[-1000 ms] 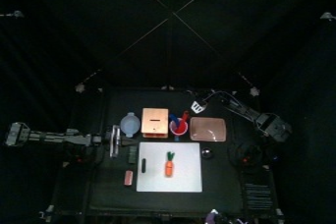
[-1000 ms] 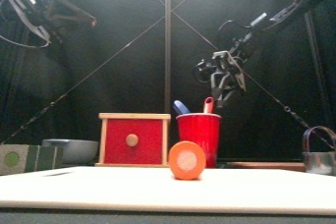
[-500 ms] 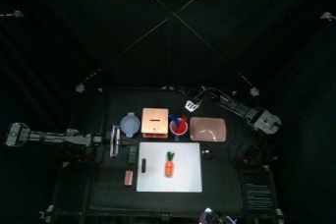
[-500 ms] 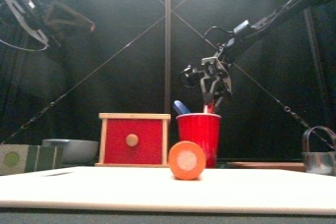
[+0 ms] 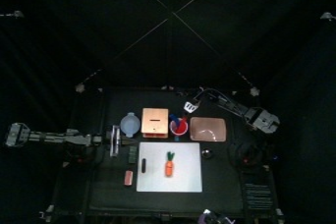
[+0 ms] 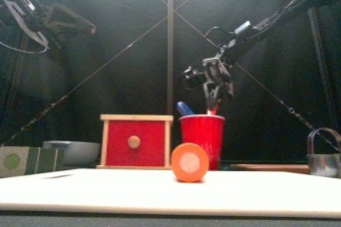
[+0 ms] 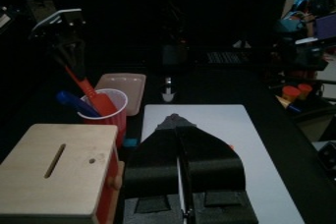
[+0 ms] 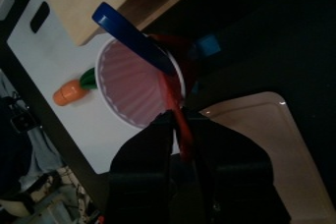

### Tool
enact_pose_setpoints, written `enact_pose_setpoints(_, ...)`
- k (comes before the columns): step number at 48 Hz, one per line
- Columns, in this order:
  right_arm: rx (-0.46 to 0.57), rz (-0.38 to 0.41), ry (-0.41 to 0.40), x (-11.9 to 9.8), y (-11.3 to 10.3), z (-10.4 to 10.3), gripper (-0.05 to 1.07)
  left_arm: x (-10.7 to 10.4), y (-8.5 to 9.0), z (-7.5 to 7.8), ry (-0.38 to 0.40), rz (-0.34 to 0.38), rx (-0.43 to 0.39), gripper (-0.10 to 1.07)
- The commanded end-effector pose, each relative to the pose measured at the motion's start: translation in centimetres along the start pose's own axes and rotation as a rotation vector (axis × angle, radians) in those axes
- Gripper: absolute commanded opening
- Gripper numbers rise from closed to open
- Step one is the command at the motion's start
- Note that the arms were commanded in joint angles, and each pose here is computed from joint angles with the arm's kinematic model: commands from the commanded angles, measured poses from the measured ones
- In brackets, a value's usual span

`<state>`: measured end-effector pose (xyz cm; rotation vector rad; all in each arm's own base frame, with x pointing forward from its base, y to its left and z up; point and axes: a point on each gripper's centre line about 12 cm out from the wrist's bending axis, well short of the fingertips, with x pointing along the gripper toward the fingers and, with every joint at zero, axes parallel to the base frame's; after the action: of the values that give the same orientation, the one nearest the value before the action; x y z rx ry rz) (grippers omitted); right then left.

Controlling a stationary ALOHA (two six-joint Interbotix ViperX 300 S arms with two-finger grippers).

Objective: Grab knife handle

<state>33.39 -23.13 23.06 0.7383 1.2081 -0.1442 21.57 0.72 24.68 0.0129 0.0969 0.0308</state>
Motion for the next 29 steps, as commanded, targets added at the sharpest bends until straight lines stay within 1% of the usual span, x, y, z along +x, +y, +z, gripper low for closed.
enact_pose_setpoints(1, -0.03, 0.0, -0.045, -2.0, 1.3, 0.1, 0.26, 0.2, 0.0, 0.7, -0.02, 0.002, -0.003, 0.01)
enact_pose_setpoints(6, -0.054, -0.009, -0.082, -3.7, 2.3, -0.4, 0.24, 0.2, 0.1, 0.7, -0.021, 0.004, -0.002, 0.01)
enact_pose_setpoints(8, -0.063, -0.014, -0.114, -5.0, 2.7, -0.7, 0.24, 0.2, 0.1, 0.7, -0.023, 0.004, -0.002, 0.01)
enact_pose_setpoints(13, -0.089, -0.021, -0.179, -7.3, 4.0, -1.9, 0.24, 0.2, 0.1, 0.8, -0.023, 0.004, -0.002, 0.01)
enact_pose_setpoints(19, -0.114, -0.026, -0.205, -8.5, 5.0, -3.9, 0.24, 0.2, 0.1, 0.9, -0.028, 0.005, 0.001, 0.01)
enact_pose_setpoints(22, -0.125, -0.031, -0.233, -9.2, 5.5, -4.9, 0.24, 0.2, 0.3, 0.9, -0.029, 0.012, -0.001, 0.01)
enact_pose_setpoints(24, -0.131, -0.037, -0.261, -9.6, 5.7, -5.3, 0.24, 0.2, 0.4, 0.9, -0.029, 0.018, -0.001, 0.01)
enact_pose_setpoints(25, -0.138, -0.043, -0.289, -10.0, 5.9, -5.4, 0.24, 0.2, 0.5, 0.9, -0.029, 0.021, -0.003, 0.01)
enact_pose_setpoints(29, -0.173, -0.073, -0.428, -12.0, 6.7, -6.0, 0.24, 0.2, 0.7, 1.1, -0.032, 0.03, -0.004, 0.01)
